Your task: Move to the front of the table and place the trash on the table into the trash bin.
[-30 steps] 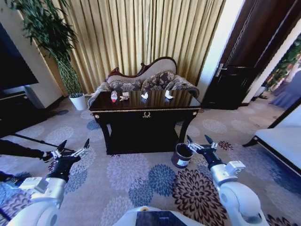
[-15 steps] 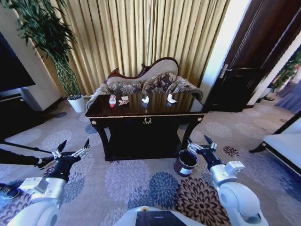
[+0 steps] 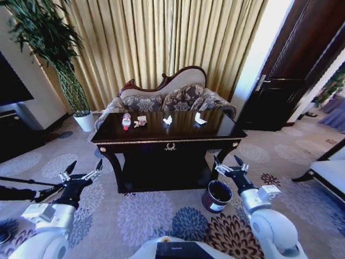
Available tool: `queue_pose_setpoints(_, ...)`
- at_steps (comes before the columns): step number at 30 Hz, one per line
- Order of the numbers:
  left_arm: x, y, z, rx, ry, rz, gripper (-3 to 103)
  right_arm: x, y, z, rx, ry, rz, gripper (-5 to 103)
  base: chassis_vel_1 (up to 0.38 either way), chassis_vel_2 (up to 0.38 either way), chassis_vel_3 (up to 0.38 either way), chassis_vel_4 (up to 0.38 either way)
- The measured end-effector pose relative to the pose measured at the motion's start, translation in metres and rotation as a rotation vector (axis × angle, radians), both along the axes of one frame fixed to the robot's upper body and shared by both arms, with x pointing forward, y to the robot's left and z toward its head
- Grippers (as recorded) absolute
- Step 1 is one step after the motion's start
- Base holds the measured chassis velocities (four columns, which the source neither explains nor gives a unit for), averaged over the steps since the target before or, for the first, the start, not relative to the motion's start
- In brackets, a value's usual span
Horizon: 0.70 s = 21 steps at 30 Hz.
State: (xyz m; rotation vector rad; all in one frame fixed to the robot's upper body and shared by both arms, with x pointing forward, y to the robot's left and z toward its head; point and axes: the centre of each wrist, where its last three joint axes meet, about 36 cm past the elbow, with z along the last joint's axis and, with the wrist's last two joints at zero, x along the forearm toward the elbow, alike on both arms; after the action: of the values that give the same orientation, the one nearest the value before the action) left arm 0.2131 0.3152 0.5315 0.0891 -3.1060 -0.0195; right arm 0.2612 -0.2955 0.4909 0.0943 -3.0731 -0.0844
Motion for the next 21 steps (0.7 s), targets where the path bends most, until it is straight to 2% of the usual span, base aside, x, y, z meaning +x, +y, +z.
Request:
queue_pose_setpoints(13, -0.0001, -0.0001, -0.0001, -0.002, -0.001, 0.001, 100, 0.0001, 0.0009, -0.0011, 0.003, 0.0, 0.002, 100, -0.151, 0.148, 0.152, -0.15)
queue_pose_setpoints(21, -0.0003, 0.0002, -0.0001, -0.019, -0.003, 0.0, 100, 0.0006, 0.0031, 0.0003, 0.009, 0.006, 0.016, 100, -0.054, 0.069, 0.066, -0.056)
